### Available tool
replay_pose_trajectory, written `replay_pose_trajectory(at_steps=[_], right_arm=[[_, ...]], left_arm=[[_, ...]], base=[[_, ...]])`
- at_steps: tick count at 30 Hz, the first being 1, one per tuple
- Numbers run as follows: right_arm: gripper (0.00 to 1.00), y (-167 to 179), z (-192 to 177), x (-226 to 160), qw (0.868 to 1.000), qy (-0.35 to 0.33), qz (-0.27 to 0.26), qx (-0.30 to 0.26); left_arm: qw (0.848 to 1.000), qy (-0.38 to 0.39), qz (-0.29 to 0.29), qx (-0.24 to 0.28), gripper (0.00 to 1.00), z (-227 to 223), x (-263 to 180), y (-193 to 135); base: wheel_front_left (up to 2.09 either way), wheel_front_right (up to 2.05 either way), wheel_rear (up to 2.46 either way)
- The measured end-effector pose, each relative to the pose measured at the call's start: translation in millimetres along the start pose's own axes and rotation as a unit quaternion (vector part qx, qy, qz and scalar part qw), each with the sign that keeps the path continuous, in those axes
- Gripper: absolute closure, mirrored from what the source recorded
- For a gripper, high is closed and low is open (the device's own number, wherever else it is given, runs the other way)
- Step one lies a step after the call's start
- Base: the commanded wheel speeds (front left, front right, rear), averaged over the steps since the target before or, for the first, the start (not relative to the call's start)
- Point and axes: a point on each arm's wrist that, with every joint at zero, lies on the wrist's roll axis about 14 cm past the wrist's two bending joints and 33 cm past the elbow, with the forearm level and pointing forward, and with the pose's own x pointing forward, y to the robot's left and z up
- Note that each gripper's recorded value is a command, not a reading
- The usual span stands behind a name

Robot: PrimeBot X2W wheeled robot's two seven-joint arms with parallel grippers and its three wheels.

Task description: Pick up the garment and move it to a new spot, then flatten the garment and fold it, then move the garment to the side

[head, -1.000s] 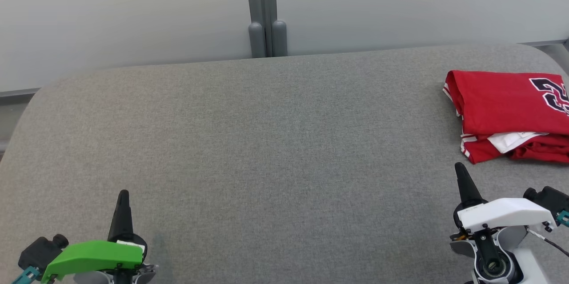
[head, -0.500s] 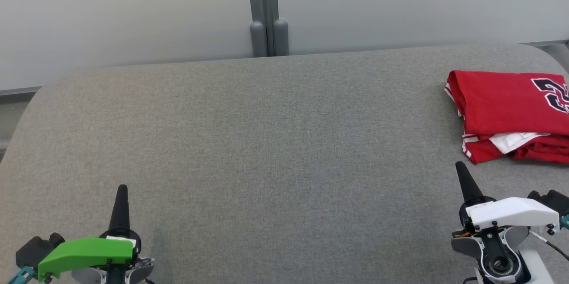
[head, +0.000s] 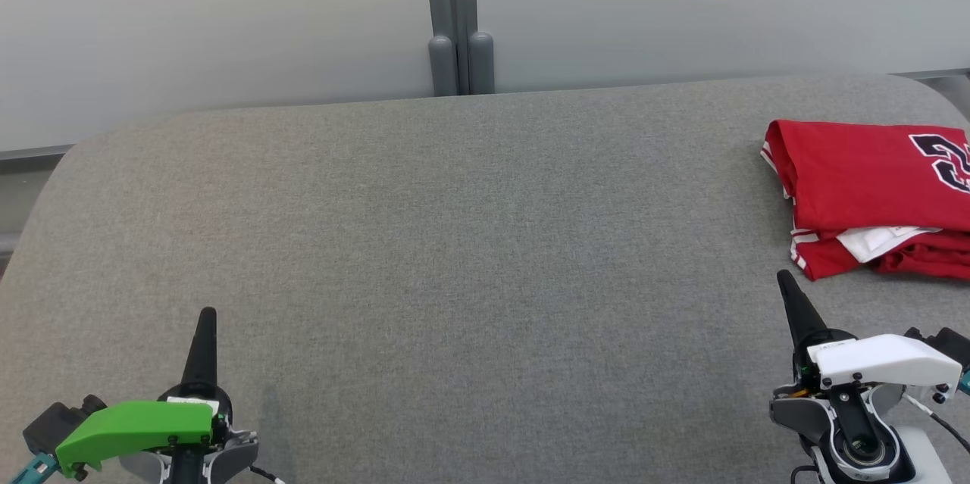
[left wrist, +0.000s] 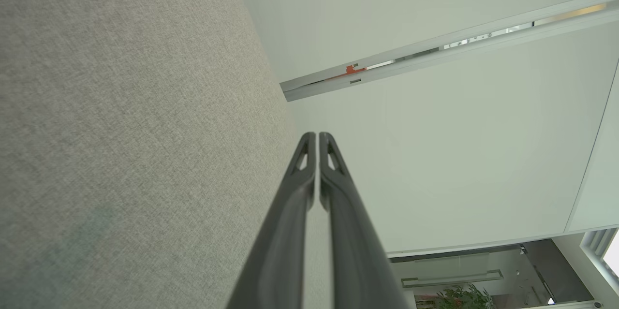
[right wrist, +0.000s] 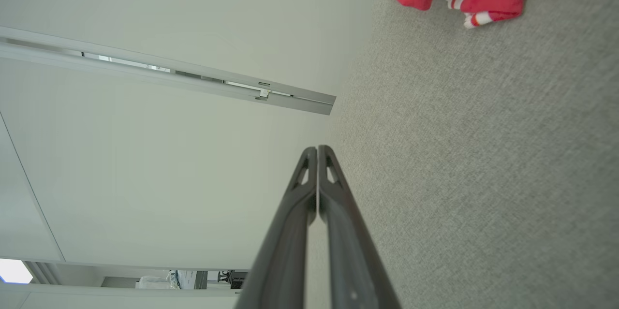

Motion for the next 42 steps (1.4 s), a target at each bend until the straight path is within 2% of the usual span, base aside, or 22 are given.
replay_pose_trajectory(at_steps=[26, 42], right_arm=[[1.00, 6.7, 0.7, 0.4, 0.995, 0.004, 0.015, 0.103], [1.00, 9.9, 1.3, 0.7, 0.989, 0.006, 0.023, 0.145]], left_arm=[[0.996, 0.003, -0.020, -0.092, 1.00, 5.1, 3.3, -9.9], [0.991, 0.003, -0.032, -0.131, 1.00, 8.5, 4.8, -15.3]], base=[[0.00, 0.00, 0.00], [0.00, 0.00, 0.00]])
